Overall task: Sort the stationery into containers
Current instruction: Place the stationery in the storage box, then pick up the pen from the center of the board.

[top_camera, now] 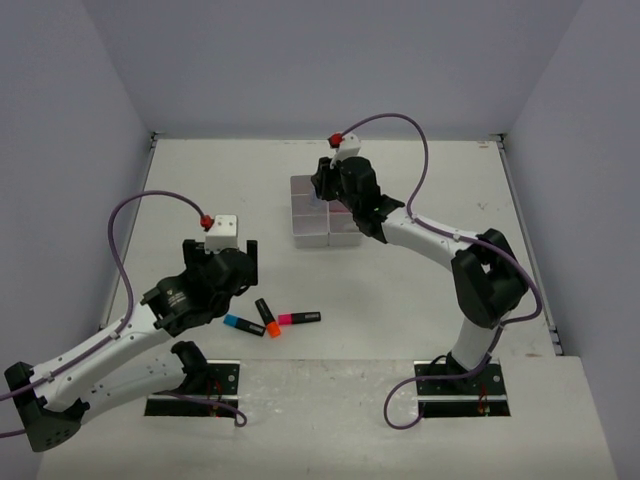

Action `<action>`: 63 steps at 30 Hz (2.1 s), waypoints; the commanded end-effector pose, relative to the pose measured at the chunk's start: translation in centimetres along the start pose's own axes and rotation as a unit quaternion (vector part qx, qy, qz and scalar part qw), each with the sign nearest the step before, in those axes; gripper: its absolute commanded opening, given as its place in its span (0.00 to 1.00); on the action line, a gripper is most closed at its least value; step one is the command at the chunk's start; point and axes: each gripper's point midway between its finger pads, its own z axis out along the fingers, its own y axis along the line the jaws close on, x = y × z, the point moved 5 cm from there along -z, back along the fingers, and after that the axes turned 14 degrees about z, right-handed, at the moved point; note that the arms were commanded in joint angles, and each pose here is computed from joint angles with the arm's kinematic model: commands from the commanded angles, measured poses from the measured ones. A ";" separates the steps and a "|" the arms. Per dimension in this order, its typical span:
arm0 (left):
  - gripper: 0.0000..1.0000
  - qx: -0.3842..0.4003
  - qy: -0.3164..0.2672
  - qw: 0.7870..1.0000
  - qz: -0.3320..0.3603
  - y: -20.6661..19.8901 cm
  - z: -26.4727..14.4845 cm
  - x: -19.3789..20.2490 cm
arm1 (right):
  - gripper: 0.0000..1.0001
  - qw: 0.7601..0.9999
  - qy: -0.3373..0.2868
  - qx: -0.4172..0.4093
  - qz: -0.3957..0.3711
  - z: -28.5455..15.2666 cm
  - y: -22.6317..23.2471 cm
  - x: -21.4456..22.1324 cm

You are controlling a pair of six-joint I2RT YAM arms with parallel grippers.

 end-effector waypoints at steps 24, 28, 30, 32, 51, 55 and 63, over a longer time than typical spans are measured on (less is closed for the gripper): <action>1.00 -0.072 -0.072 0.983 -0.154 4.5 -2.4 -1.8 | 0.67 0.863 0.408 -0.125 -0.270 -17.7 5.0 17.5; 1.00 -0.063 -0.076 0.984 -0.148 4.4 -2.4 -1.8 | 0.75 0.833 0.435 -0.142 -0.312 -18.5 7.0 19.7; 1.00 -0.061 -0.073 0.985 -0.141 4.3 -2.3 -1.7 | 0.75 0.823 0.444 -0.140 -0.327 -18.2 7.1 20.7; 1.00 -0.059 -0.070 0.987 -0.133 4.1 -2.2 -1.6 | 0.73 0.813 0.454 -0.135 -0.338 -17.7 7.0 21.6; 1.00 -0.024 -0.077 0.988 -0.129 3.6 -2.5 -1.6 | 0.02 0.792 0.450 -0.121 -0.395 -14.7 5.2 25.4; 1.00 -0.016 -0.081 0.989 -0.125 3.4 -2.4 -1.6 | 0.00 0.810 0.381 -0.121 -0.429 -14.4 5.6 22.0; 1.00 -0.015 -0.081 0.989 -0.120 3.4 -2.4 -1.5 | 0.00 0.833 0.231 -0.077 -0.496 -10.1 4.4 10.7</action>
